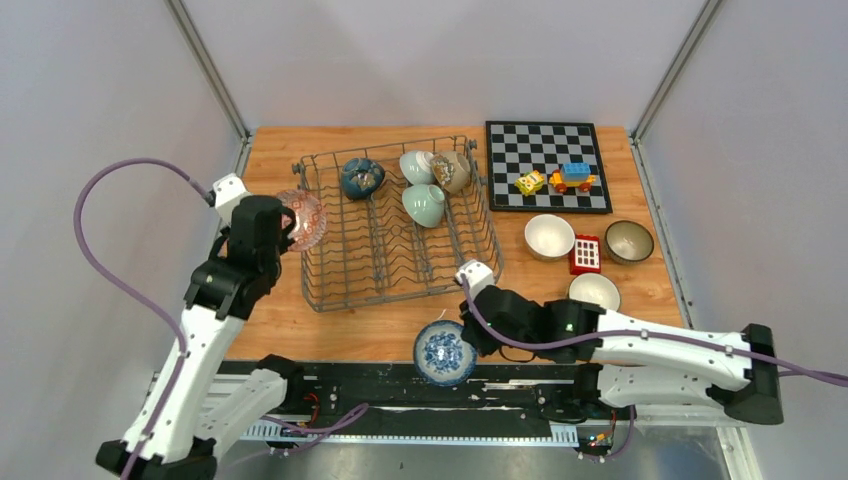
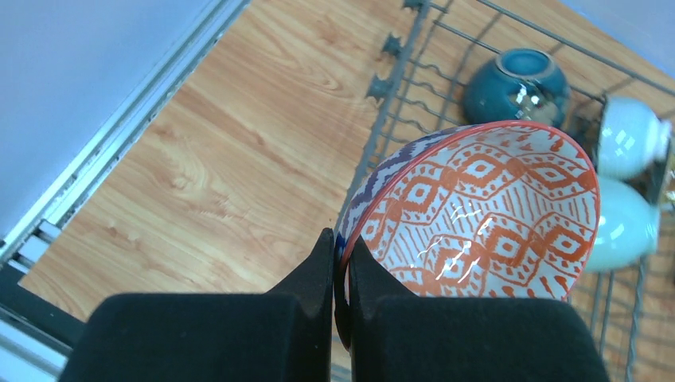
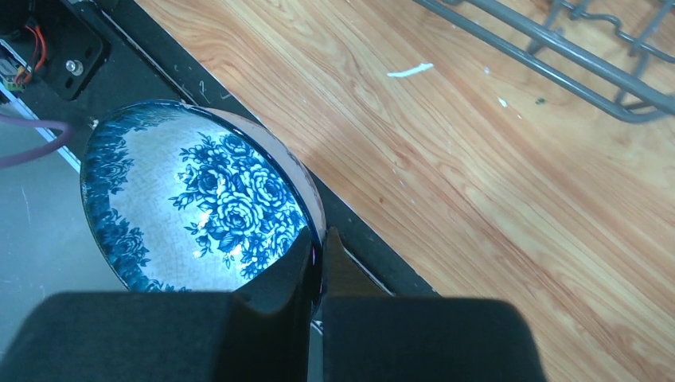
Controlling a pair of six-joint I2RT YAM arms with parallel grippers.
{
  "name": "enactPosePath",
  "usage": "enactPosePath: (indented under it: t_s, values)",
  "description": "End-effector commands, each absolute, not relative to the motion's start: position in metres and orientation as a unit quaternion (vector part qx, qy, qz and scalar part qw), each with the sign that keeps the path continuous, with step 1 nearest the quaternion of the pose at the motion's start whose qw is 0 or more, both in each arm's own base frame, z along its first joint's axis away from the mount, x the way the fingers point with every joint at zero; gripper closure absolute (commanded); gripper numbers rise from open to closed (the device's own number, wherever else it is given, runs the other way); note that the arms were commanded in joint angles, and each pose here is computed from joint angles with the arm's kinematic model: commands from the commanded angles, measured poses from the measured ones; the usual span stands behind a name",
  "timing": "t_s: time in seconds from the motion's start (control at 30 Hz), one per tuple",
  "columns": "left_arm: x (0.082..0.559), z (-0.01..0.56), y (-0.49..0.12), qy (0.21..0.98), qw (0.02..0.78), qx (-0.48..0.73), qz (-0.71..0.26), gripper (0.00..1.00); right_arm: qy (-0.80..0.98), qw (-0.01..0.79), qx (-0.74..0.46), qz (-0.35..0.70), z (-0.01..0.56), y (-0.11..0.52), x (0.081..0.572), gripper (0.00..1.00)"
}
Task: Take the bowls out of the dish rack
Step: Pick up the bowl from the center of the board, then place the bowl at the center of the board.
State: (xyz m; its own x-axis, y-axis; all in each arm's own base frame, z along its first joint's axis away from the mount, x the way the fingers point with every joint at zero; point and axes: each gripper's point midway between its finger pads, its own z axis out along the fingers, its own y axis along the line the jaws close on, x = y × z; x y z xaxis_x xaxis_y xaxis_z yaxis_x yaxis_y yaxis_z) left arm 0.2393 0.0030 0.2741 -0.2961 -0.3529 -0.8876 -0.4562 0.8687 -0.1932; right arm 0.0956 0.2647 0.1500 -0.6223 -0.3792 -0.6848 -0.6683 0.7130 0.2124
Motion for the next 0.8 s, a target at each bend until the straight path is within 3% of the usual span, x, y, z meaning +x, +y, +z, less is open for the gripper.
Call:
enactPosePath:
  t_s: [0.0,0.37,0.77]
  values:
    - [0.281,0.286,0.011,0.775,0.545,-0.320,-0.023,1.00,0.855,0.349,-0.302,0.235,0.159,0.240,0.097,1.00]
    - [0.287,0.223,0.123,0.693,0.501,-0.517,0.033,1.00,0.828,0.376,-0.337,0.243,0.161,0.223,0.094,1.00]
    - [0.332,0.137,0.147,0.693,0.449,-0.564,0.015,1.00,0.818,0.402,-0.328,0.248,0.175,0.216,0.099,1.00]
